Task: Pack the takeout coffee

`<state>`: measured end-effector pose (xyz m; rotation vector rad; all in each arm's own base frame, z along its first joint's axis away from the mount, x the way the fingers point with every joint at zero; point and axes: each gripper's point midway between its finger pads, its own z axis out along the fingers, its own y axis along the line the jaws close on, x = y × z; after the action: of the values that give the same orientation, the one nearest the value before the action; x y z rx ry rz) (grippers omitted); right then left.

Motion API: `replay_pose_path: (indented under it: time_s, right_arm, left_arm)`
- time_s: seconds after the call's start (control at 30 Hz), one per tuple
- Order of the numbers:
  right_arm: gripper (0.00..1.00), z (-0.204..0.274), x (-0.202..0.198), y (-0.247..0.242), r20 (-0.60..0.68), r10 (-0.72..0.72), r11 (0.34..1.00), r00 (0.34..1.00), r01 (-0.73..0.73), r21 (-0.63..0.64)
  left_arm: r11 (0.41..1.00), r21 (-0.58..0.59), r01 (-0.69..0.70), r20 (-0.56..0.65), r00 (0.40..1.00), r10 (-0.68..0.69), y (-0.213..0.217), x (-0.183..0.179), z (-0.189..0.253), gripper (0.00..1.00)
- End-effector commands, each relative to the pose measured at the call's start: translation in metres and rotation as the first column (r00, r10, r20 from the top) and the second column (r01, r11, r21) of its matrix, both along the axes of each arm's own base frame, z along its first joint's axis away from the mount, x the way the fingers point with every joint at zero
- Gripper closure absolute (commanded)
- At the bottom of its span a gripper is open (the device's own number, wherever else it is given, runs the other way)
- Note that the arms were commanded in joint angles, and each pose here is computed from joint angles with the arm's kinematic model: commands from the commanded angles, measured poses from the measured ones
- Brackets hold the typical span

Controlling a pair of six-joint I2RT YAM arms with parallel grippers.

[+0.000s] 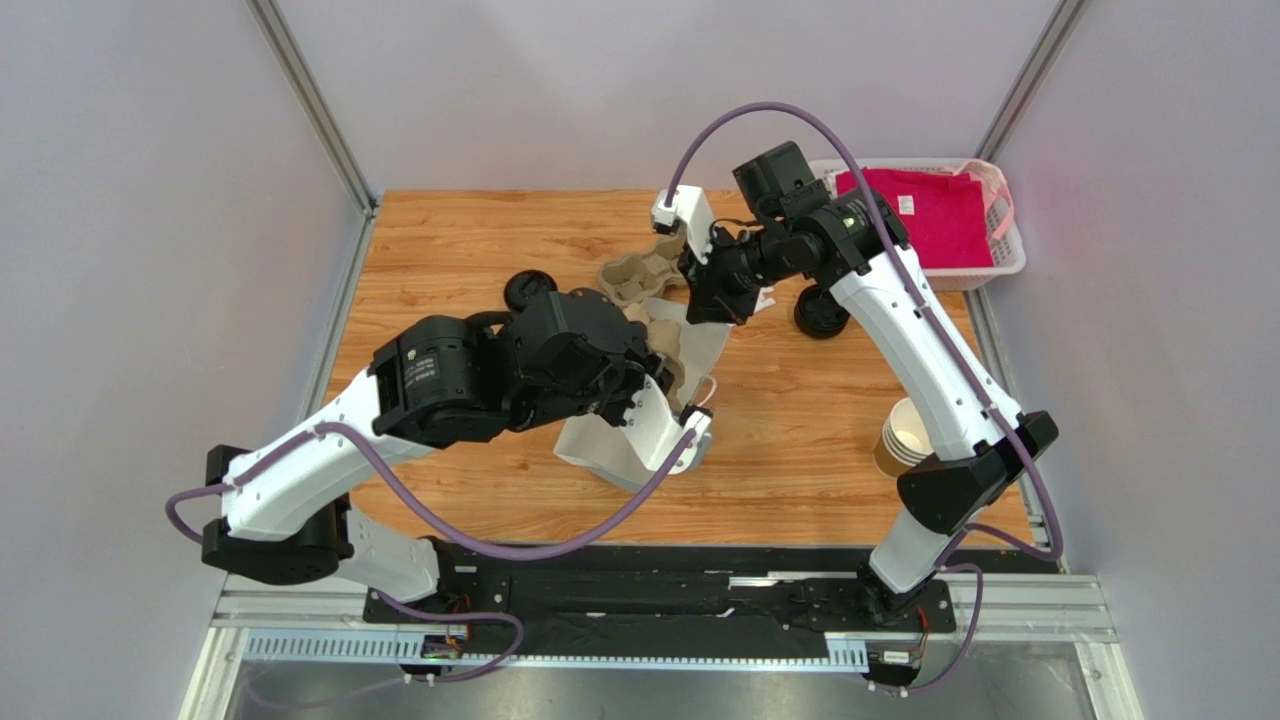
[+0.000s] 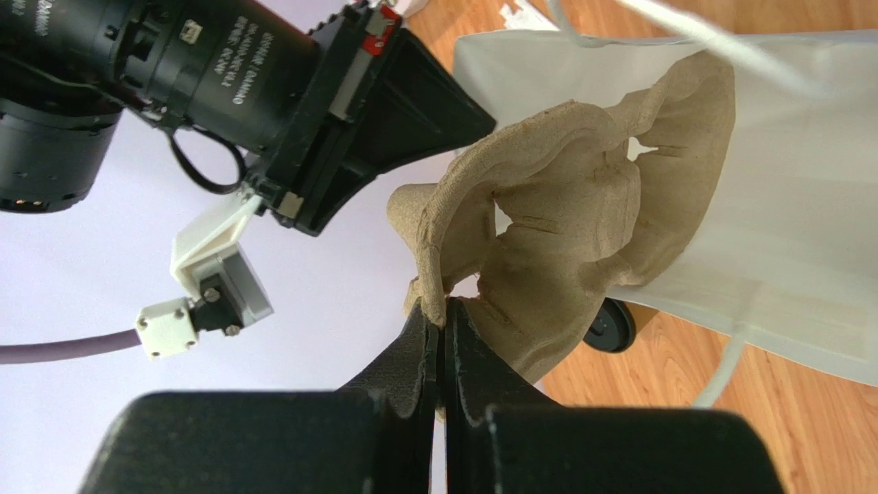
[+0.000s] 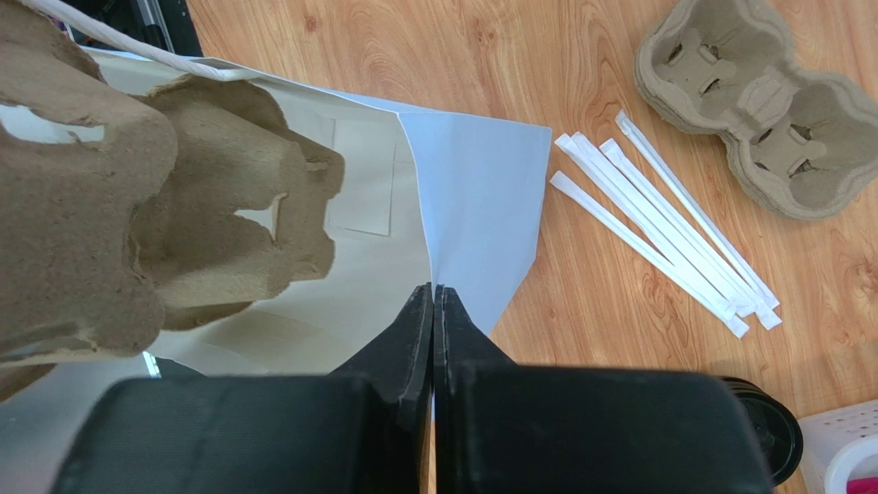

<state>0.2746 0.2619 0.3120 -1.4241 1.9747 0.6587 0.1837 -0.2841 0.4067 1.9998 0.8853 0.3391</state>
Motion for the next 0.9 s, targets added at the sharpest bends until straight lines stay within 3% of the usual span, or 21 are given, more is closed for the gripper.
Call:
replay_pose_path:
  time_s: [0.0, 0.4, 0.87]
  right_arm:
    - [1.0, 0.022, 0.005, 0.009, 0.069, 0.023, 0.998, 0.997, -0.027, 0.057]
    - [1.0, 0.008, -0.031, 0.02, 0.047, 0.151, 0.989, 0.987, -0.15, -0.015]
    - [1.0, 0.008, -0.05, 0.02, 0.028, 0.201, 0.979, 0.979, -0.2, -0.022]
  left_arm:
    - [0.997, 0.057, 0.044, -0.084, 0.996, -0.039, 0.009, -0.014, -0.023, 1.0]
    - [0.975, 0.219, 0.03, -0.224, 0.974, 0.02, 0.0, -0.018, -0.077, 1.0]
    - [0.952, 0.302, -0.055, -0.463, 0.865, 0.196, 0.011, -0.03, -0.135, 1.0]
